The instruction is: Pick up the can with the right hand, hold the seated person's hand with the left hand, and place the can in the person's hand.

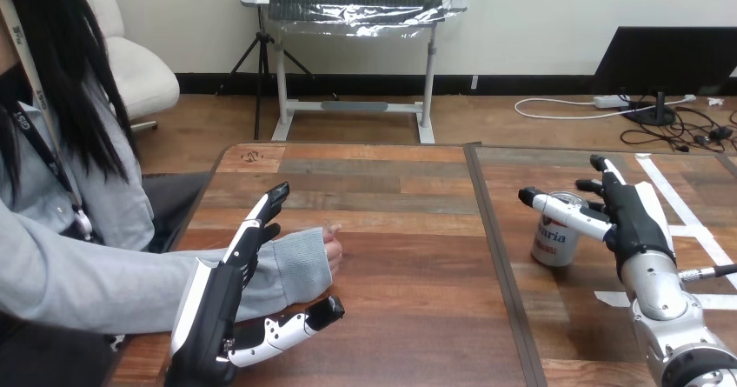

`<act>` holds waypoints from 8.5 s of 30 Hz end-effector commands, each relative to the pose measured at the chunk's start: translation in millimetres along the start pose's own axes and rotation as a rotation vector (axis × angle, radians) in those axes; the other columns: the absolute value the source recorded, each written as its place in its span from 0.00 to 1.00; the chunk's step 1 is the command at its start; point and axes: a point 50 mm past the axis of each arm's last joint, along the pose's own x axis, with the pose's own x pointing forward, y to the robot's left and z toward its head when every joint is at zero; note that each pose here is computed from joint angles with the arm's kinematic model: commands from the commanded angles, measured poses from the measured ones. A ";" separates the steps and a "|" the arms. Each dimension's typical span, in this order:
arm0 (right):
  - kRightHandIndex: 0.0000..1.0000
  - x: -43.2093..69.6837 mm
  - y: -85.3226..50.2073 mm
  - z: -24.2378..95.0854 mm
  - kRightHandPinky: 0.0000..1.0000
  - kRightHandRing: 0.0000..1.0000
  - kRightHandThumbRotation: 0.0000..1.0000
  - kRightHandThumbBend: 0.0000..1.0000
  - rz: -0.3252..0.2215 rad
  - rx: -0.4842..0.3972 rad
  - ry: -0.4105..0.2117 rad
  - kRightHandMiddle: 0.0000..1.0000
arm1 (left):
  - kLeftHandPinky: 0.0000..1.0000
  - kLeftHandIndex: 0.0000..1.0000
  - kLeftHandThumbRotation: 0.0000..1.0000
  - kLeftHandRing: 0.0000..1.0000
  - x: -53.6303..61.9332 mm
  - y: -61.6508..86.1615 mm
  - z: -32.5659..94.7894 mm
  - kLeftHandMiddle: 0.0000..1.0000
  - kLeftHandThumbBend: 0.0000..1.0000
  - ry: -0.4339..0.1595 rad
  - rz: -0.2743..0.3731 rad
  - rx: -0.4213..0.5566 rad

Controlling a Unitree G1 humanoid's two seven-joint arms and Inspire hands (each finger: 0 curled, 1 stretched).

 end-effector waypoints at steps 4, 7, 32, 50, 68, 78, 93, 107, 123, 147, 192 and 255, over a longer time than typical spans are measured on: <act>0.97 8.6 3.1 26.4 0.37 0.51 0.45 1.00 -0.007 0.001 -0.062 0.72 | 0.90 0.92 0.50 0.94 15.1 3.1 10.9 0.94 1.00 -0.095 0.014 0.013; 0.97 8.1 4.0 25.2 0.30 0.42 0.44 1.00 -0.005 0.003 -0.059 0.62 | 0.89 0.92 0.50 0.94 15.2 3.0 11.1 0.94 1.00 -0.098 0.011 0.015; 0.96 5.7 12.6 17.2 0.36 0.46 0.39 1.00 0.035 -0.034 -0.019 0.66 | 0.89 0.92 0.50 0.94 16.7 0.9 10.8 0.94 1.00 -0.096 0.020 0.017; 0.96 4.5 18.4 17.5 0.52 0.64 0.30 1.00 0.047 -0.004 -0.028 0.89 | 0.88 0.92 0.51 0.93 18.2 0.3 10.9 0.93 1.00 -0.099 0.022 0.018; 0.97 3.1 21.2 15.0 0.51 0.61 0.32 0.99 0.066 0.024 -0.024 0.87 | 0.89 0.91 0.51 0.94 19.8 -0.6 11.4 0.93 1.00 -0.104 0.023 0.011; 0.97 2.5 21.1 14.7 0.36 0.44 0.37 1.00 0.067 0.017 -0.035 0.80 | 0.88 0.91 0.52 0.93 20.2 -1.0 11.5 0.93 1.00 -0.104 0.023 0.018; 0.97 1.0 22.9 14.8 0.51 0.64 0.43 1.00 0.059 0.009 -0.060 0.87 | 0.87 0.91 0.51 0.93 20.7 -1.5 11.7 0.92 1.00 -0.107 0.025 0.011; 0.96 -1.2 26.3 11.4 0.36 0.53 0.41 1.00 0.060 0.039 -0.057 0.83 | 0.88 0.91 0.51 0.93 21.4 -1.3 12.2 0.93 1.00 -0.113 0.022 0.013; 0.96 -5.6 31.1 4.6 0.62 0.78 0.36 1.00 0.071 0.034 -0.061 0.90 | 0.89 0.91 0.51 0.93 21.1 -0.5 12.6 0.93 1.00 -0.117 0.025 0.013; 0.98 -12.5 37.6 -5.4 0.68 0.82 0.40 1.00 0.087 0.055 -0.065 0.91 | 0.88 0.92 0.50 0.94 21.5 0.4 12.4 0.94 1.00 -0.115 0.021 0.010; 1.00 -26.3 40.1 -27.2 0.92 0.96 0.48 1.00 0.092 0.135 -0.059 0.98 | 0.89 0.91 0.49 0.94 24.8 1.2 12.8 0.93 1.00 -0.119 0.019 -0.007; 0.97 -7.4 12.1 4.2 0.87 0.91 0.46 0.97 -0.004 0.087 -0.132 0.93 | 0.89 0.91 0.51 0.94 26.0 -3.5 13.3 0.93 1.00 -0.121 0.020 -0.015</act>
